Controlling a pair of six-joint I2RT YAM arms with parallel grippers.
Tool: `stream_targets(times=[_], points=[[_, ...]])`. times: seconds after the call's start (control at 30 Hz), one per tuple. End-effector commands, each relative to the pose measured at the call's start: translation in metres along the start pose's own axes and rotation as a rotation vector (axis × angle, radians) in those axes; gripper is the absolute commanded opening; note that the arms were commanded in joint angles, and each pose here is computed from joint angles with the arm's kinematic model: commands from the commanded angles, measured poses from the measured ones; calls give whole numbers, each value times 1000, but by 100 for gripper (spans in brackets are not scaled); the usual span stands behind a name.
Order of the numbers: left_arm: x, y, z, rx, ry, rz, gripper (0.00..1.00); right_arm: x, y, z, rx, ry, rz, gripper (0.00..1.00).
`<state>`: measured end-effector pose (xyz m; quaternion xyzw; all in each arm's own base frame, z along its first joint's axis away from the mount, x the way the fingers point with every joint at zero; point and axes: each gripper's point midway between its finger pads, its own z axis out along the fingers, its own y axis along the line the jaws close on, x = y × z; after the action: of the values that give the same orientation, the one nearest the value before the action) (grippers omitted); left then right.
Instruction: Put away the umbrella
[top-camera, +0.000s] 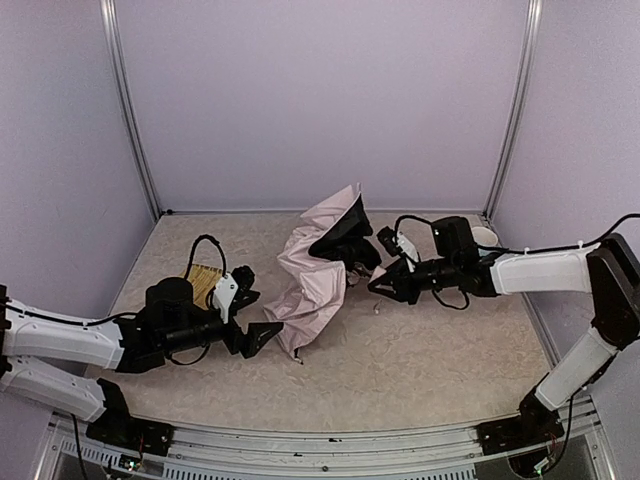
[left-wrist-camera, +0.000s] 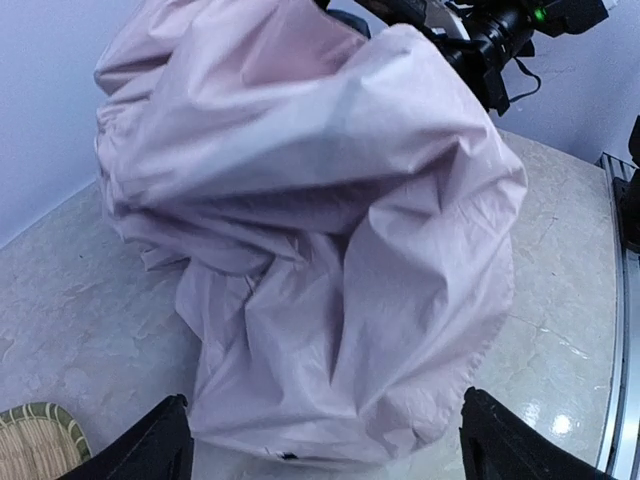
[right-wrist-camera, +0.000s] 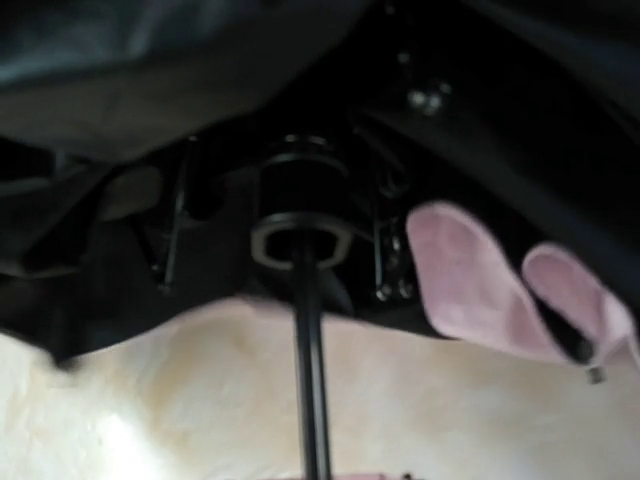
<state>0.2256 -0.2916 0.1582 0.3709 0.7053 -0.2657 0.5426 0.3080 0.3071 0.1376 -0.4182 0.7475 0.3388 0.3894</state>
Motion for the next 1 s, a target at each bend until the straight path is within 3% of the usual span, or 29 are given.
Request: stream_targets(times=[0.0,0.13,0.43,0.73,0.97], points=[[-3,10,0,-45,-27,-6,93,-67,17,-37,-84,-162,-140,0],[-5,23,8,-68,-31,0,98,-90,33,-56,-125,-178,-213,0],[8,45,50,-107,13,59,97,-122,67,-92,-202,-244,-311,0],[-33,33,87,63,-99,62,51,-104,81,-96,-191,-216,-371,0],[-30,42,122,157,-81,-64,46,-62,93,-70,-98,-130,-472,0]])
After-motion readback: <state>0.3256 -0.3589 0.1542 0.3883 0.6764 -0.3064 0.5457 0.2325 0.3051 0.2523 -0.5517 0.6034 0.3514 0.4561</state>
